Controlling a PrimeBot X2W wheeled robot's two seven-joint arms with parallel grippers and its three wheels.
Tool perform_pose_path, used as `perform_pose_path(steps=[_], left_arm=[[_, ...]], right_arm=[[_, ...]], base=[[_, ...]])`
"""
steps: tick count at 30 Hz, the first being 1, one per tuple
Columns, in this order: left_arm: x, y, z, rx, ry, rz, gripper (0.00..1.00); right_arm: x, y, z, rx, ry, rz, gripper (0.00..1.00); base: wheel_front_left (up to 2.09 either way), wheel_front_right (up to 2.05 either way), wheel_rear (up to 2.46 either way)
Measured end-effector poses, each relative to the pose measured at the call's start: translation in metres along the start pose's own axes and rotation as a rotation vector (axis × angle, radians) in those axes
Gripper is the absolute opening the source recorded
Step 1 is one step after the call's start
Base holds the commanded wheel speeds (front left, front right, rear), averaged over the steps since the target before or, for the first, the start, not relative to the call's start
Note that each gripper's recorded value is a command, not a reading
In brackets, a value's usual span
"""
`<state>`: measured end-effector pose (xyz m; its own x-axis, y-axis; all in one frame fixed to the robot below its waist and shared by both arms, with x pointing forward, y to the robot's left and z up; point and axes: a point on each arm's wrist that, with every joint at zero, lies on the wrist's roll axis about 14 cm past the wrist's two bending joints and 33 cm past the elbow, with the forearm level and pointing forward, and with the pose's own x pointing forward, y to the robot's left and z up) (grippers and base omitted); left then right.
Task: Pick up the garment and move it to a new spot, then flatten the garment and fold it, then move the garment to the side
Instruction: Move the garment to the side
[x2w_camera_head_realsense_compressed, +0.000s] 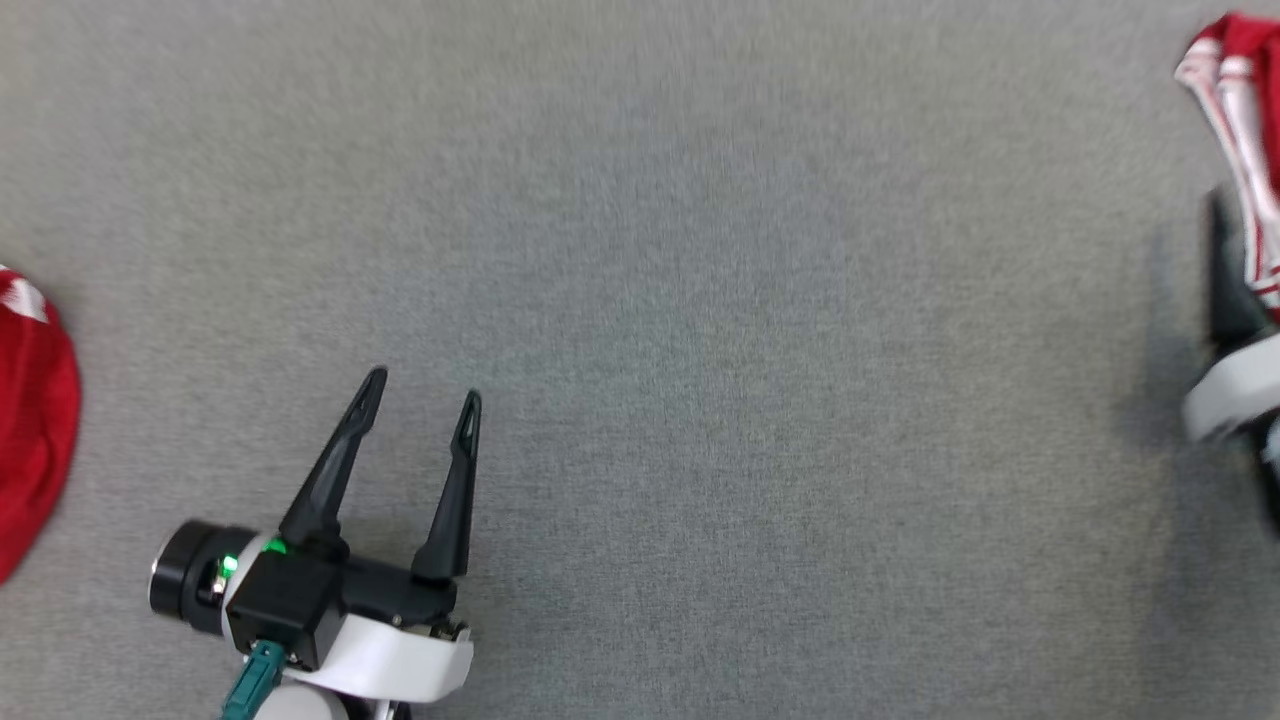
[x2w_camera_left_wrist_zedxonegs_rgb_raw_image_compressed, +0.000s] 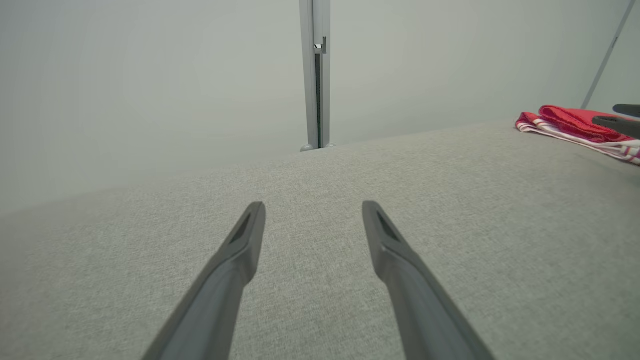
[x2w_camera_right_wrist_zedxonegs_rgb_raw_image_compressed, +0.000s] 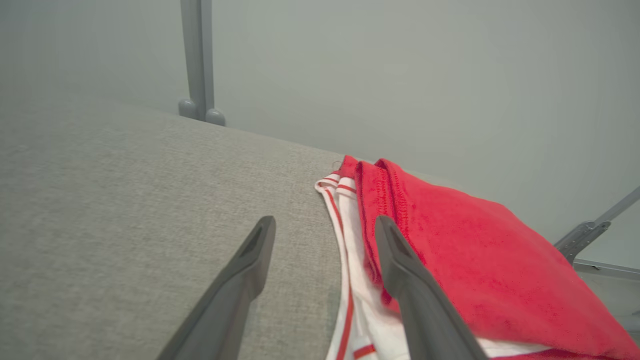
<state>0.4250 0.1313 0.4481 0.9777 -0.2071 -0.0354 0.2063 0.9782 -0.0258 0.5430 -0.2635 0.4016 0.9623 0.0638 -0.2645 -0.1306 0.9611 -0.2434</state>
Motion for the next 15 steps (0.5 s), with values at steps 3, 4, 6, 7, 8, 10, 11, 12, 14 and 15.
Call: perform_pose_path(steps=[3, 4, 6, 7, 8, 10, 11, 12, 14, 15], left_arm=[[-0.021, 0.005, 0.005, -0.005, 0.01, 0.049, 1.0], [-0.028, 0.007, 0.007, -0.006, 0.01, 0.063, 1.0], [-0.042, 0.008, 0.01, -0.012, 0.011, 0.089, 1.0], [-0.049, 0.009, 0.011, -0.013, 0.01, 0.102, 1.0], [-0.055, 0.01, 0.015, -0.014, 0.002, 0.115, 1.0], [-0.067, 0.013, 0.022, -0.021, -0.018, 0.14, 1.0], [-0.073, 0.014, 0.025, -0.024, -0.026, 0.15, 1.0], [-0.079, 0.015, 0.027, -0.027, -0.033, 0.16, 1.0], [-0.092, 0.017, 0.031, -0.031, -0.047, 0.18, 1.0], [-0.098, 0.018, 0.034, -0.031, -0.055, 0.191, 1.0]], right_arm=[[-0.027, 0.045, 0.007, 0.054, -0.033, 0.074, 1.0], [-0.036, 0.057, 0.013, 0.072, -0.052, 0.094, 1.0], [-0.053, 0.075, 0.027, 0.106, -0.094, 0.122, 1.0], [-0.062, 0.081, 0.038, 0.126, -0.128, 0.13, 1.0], [-0.071, 0.086, 0.05, 0.135, -0.164, 0.141, 1.0], [-0.09, 0.091, 0.072, 0.157, -0.236, 0.146, 1.0], [-0.1, 0.091, 0.079, 0.167, -0.263, 0.141, 1.0], [-0.11, 0.091, 0.085, 0.176, -0.286, 0.139, 1.0], [-0.132, 0.09, 0.094, 0.21, -0.326, 0.126, 1.0], [-0.141, 0.09, 0.101, 0.221, -0.355, 0.123, 1.0]], base=[[0.0, 0.0, 0.0], [0.0, 0.0, 0.0], [0.0, 0.0, 0.0], [0.0, 0.0, 0.0], [0.0, 0.0, 0.0], [0.0, 0.0, 0.0], [0.0, 0.0, 0.0], [0.0, 0.0, 0.0], [0.0, 0.0, 0.0], [0.0, 0.0, 0.0]])
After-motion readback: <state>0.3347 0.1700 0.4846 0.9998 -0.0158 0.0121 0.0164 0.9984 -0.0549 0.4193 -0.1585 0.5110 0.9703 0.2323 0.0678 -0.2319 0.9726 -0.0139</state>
